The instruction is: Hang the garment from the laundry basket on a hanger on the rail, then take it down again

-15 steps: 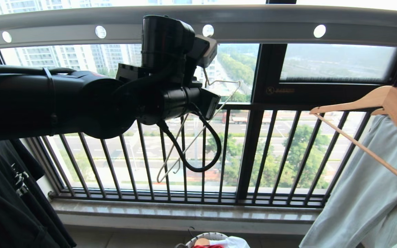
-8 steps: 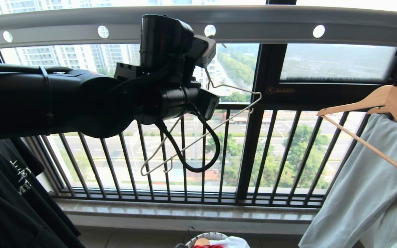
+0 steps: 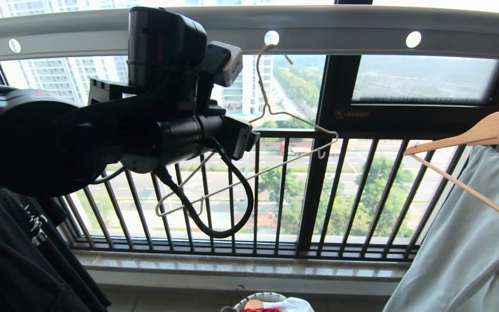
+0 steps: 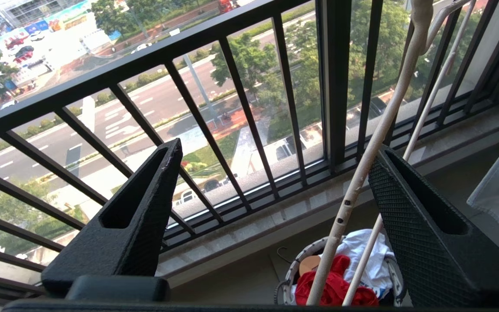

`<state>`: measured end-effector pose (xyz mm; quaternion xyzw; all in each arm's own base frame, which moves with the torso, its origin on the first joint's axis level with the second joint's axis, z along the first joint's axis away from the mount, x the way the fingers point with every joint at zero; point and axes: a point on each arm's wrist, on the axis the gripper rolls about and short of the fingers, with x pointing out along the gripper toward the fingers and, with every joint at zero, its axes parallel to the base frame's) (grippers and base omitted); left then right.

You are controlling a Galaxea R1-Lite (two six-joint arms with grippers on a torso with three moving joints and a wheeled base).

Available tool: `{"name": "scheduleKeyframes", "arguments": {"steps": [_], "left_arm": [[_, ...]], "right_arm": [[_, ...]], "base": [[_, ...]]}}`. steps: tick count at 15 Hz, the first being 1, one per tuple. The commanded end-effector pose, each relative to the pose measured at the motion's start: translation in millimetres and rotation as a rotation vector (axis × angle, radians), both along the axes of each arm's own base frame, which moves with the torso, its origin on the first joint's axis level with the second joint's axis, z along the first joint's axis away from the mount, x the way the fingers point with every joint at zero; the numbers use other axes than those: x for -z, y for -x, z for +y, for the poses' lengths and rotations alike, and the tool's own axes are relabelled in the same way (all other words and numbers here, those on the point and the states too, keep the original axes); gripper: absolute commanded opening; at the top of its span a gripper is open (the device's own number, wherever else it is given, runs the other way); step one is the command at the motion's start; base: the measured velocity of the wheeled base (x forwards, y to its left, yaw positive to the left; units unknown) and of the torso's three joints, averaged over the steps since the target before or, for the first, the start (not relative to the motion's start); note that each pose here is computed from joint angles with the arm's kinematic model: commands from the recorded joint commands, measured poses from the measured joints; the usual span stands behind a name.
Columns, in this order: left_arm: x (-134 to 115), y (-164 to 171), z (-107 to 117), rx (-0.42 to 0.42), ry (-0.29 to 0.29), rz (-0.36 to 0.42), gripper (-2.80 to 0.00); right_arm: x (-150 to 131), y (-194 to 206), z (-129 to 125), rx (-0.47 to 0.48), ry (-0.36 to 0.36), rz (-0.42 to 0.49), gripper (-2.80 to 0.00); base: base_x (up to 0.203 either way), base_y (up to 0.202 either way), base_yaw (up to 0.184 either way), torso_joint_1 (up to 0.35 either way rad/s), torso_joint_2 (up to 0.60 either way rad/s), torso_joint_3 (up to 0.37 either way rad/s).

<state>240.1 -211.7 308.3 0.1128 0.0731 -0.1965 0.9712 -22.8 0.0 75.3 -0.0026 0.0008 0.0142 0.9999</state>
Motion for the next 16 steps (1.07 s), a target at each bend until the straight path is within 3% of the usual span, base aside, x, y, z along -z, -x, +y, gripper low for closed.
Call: {"name": "scheduleKeyframes", "arguments": {"steps": [1,4,9,10,14,16], "left_arm": [[-23,28,26,-0.004,0.053,-0.054,0.00],[-31,67,55,0.018,0.069,-0.061,0.00],[-4,136,96,0.102,0.065,0.062,0.00],[1,146,104,0.113,0.076,0.078,-2.80],[26,174,140,0.114,0.090,0.087,-2.80],[28,186,163,0.051,0.135,0.043,-2.80]], "right_arm": [[0,0,0,-0.001,0.000,0.001,-2.80],[0,0,0,-0.002,0.001,0.001,-2.80],[0,0,0,-0.001,0.001,0.001,-2.80],[0,0,0,-0.002,0.001,0.001,-2.80],[0,0,0,-0.001,0.001,0.001,-2.80],[0,0,0,-0.001,0.000,0.001,-2.80]], "base": [[0.000,0.000,0.000,0.000,0.00,0.000],[0.000,0.000,0.000,0.000,0.00,0.000],[0.000,0.000,0.000,0.000,0.00,0.000],[0.000,0.000,0.000,0.000,0.00,0.000],[0.000,0.000,0.000,0.000,0.00,0.000],[0.000,0.000,0.000,0.000,0.00,0.000]]}}
